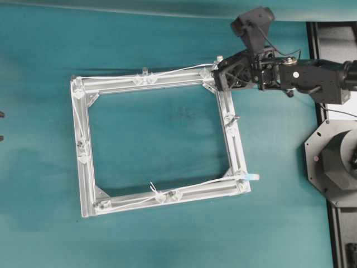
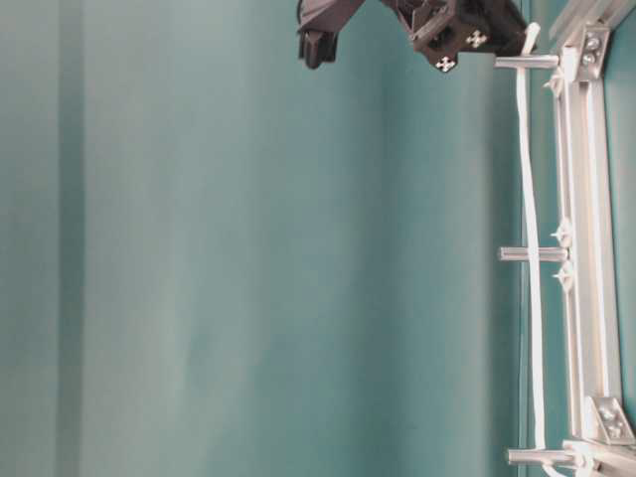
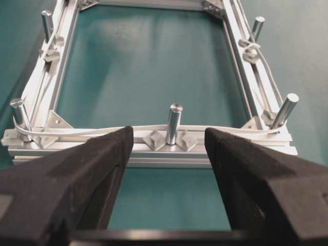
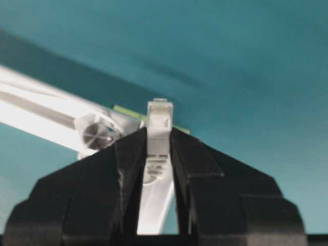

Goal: Move the cable alternately left and right between 8 pins so it hooks onto each one.

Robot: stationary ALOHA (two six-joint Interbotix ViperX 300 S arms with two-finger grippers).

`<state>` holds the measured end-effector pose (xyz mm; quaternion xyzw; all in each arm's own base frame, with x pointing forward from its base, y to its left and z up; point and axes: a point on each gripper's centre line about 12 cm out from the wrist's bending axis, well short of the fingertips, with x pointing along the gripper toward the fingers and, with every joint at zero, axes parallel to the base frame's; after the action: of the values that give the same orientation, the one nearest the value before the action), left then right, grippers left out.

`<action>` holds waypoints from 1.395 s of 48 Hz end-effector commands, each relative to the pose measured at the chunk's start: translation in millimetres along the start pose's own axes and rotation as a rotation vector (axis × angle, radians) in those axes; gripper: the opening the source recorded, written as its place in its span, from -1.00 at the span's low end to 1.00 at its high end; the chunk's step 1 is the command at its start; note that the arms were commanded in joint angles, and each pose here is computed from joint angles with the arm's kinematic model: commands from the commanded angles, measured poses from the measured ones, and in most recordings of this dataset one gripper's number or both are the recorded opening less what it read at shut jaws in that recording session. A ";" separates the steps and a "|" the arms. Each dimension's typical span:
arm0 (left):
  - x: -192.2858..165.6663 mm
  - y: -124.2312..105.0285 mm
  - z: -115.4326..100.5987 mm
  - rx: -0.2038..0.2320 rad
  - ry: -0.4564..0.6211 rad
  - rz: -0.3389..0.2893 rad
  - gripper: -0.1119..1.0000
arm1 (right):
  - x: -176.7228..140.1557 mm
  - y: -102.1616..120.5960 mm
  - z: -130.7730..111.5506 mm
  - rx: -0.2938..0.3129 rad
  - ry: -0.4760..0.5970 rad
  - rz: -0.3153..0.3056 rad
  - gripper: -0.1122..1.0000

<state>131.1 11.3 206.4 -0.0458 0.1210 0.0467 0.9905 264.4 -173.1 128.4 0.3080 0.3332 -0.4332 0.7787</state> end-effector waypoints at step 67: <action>0.2 -0.5 3.5 0.004 -0.006 -0.002 0.46 | -17.9 39.4 -27.8 0.476 0.146 -0.152 0.09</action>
<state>131.0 11.4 205.8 -0.0450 0.1218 0.0468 0.9904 279.2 -137.2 123.8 0.4814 0.3023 -0.5482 0.6134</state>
